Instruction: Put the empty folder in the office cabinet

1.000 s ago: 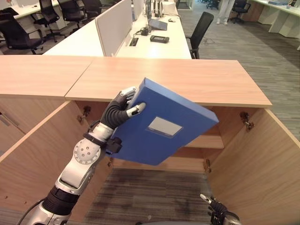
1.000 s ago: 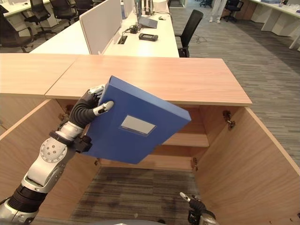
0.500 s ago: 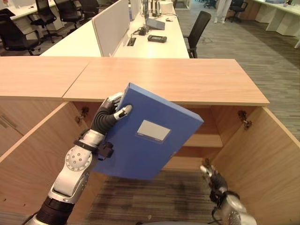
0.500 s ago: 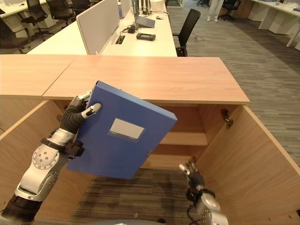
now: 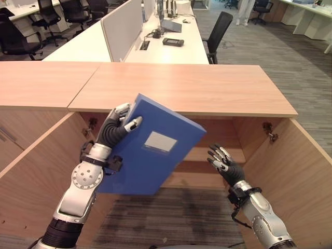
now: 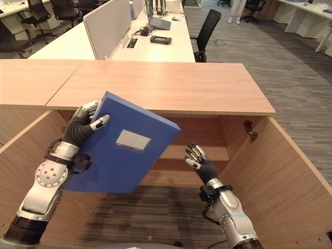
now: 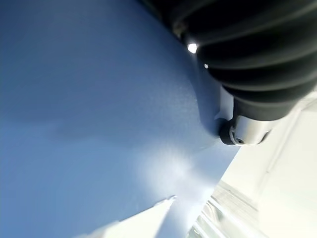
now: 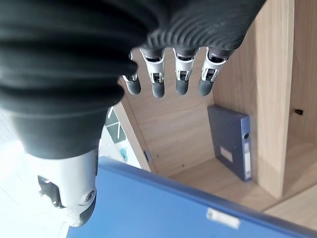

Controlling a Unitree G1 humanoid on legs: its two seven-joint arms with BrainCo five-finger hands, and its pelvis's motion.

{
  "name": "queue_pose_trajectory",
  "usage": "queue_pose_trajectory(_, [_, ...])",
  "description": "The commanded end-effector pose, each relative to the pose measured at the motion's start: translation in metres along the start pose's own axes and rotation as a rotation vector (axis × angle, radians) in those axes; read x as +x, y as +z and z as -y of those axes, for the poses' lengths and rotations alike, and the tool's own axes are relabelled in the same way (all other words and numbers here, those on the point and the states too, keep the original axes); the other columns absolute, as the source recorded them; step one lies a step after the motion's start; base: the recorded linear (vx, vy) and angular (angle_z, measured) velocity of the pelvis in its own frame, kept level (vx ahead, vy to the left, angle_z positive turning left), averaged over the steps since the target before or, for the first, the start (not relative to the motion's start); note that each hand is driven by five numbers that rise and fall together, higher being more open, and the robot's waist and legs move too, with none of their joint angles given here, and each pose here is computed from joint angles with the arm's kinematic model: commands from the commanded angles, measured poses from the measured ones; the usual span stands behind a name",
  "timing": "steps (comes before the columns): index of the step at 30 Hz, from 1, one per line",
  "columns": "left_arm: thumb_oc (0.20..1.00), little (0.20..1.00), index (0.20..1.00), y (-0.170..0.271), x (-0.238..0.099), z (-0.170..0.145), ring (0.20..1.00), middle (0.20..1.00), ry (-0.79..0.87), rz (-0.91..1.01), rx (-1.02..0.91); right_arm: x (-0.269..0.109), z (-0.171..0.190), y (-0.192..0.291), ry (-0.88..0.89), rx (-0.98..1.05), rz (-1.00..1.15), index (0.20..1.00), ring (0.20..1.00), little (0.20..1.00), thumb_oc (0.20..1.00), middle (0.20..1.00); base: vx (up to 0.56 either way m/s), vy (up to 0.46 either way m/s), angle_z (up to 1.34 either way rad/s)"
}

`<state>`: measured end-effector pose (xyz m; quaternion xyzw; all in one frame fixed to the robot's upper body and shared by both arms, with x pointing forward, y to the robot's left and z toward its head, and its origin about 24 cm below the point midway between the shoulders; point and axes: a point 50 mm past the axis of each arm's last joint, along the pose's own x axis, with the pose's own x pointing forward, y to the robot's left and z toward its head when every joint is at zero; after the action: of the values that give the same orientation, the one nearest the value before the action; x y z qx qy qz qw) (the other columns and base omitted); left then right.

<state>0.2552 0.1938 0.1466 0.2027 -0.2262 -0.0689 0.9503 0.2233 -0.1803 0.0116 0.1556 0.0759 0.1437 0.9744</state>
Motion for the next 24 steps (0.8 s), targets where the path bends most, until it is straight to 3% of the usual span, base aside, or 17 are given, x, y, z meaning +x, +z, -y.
queue_pose_trajectory(1, [0.200,0.200,0.200,0.021,0.023,-0.017,0.200,0.200,0.100,0.159,0.163,0.014,-0.018,0.023,0.139,-0.014,0.108,1.000,1.000,1.000,1.000,1.000,0.00,0.000,0.00])
queue_pose_trajectory(8, [0.200,0.200,0.200,0.024,0.033,-0.016,0.200,0.200,0.106,0.190,0.285,0.017,-0.025,0.022,0.212,-0.039,0.083,1.000,1.000,1.000,1.000,1.000,0.00,0.000,0.00])
queue_pose_trajectory(16, [0.200,0.200,0.200,0.032,0.041,0.002,0.200,0.200,0.067,0.239,0.171,0.025,-0.031,0.012,0.207,-0.010,0.056,1.000,1.000,1.000,1.000,1.000,0.00,0.000,0.00])
queue_pose_trajectory(24, [0.200,0.200,0.200,0.040,0.044,0.012,0.200,0.200,0.019,0.272,0.045,0.030,-0.009,0.006,0.033,-0.045,0.047,1.000,1.000,1.000,1.000,1.000,0.00,0.000,0.00])
